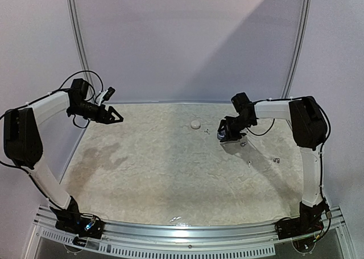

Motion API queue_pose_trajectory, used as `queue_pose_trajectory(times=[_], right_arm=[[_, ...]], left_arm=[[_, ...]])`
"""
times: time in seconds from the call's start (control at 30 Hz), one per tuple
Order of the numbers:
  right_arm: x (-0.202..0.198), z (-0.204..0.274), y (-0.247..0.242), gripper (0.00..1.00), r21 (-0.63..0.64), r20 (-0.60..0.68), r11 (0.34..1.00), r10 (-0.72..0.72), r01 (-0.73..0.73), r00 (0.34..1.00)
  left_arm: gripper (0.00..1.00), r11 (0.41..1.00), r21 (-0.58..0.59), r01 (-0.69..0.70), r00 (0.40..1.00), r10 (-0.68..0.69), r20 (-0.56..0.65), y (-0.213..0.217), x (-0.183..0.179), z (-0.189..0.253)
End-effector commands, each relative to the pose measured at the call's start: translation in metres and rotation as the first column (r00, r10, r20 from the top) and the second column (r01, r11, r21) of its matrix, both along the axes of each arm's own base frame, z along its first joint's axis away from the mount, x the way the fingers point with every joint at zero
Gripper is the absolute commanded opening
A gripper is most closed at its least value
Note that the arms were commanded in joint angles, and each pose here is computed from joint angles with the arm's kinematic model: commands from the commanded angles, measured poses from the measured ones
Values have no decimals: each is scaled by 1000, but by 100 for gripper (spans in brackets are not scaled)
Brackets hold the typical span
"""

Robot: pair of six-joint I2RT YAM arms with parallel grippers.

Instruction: Insert the wireless bluetooth earbuds into the charging case

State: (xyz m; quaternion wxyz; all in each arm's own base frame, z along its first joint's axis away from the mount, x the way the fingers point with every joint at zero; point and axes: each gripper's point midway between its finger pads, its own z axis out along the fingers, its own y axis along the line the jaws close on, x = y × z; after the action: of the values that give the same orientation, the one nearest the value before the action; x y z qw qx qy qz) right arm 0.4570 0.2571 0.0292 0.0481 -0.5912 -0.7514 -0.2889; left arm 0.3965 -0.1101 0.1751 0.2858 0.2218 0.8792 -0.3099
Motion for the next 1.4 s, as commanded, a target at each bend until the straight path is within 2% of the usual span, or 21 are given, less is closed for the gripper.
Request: queue_pose_trajectory(times=[0.0,0.13,0.23,0.33,0.4,0.53,0.63,0.73,1.13,1.37], right_arm=[[-29,-20,-23,53,-80,-79,996,31,-37,996],[-26,-10,-24,55,-98,-39,990,95,-98,995],[-13,8,-16,58,-111,8,970,221,-219,975],[-5,16,-20,60,-204,14,925,331,-321,944],[-3,23,-28,62,-255,21,907,352,-336,936],[-1,29,-39,76,-305,21,901,331,-309,944],[-7,18,-40,83,-294,-46,897,331,-329,943],[-12,-1,-42,85,-290,-106,895,322,-338,941],[13,-9,-29,85,-224,-113,944,221,-241,969],[7,-17,-31,82,-225,-144,948,194,-223,970]], left_arm=[[88,1000,0,3,1000,-3,-1,2,-2,0],[88,1000,-1,2,1000,-2,-3,2,-2,-1],[88,1000,-3,3,1000,-3,-4,2,-1,-2],[88,1000,-4,4,1000,-4,-8,2,-1,-3],[88,1000,-5,5,1000,-5,-14,1,-1,-5],[88,1000,-13,3,1000,-3,-21,1,0,-6],[88,1000,-17,2,1000,-2,-24,0,2,-5],[88,1000,-10,6,1000,-6,-20,1,1,-5],[88,1000,0,11,1000,-11,-15,2,1,-6],[88,1000,14,15,1000,-15,-10,3,0,-7]])
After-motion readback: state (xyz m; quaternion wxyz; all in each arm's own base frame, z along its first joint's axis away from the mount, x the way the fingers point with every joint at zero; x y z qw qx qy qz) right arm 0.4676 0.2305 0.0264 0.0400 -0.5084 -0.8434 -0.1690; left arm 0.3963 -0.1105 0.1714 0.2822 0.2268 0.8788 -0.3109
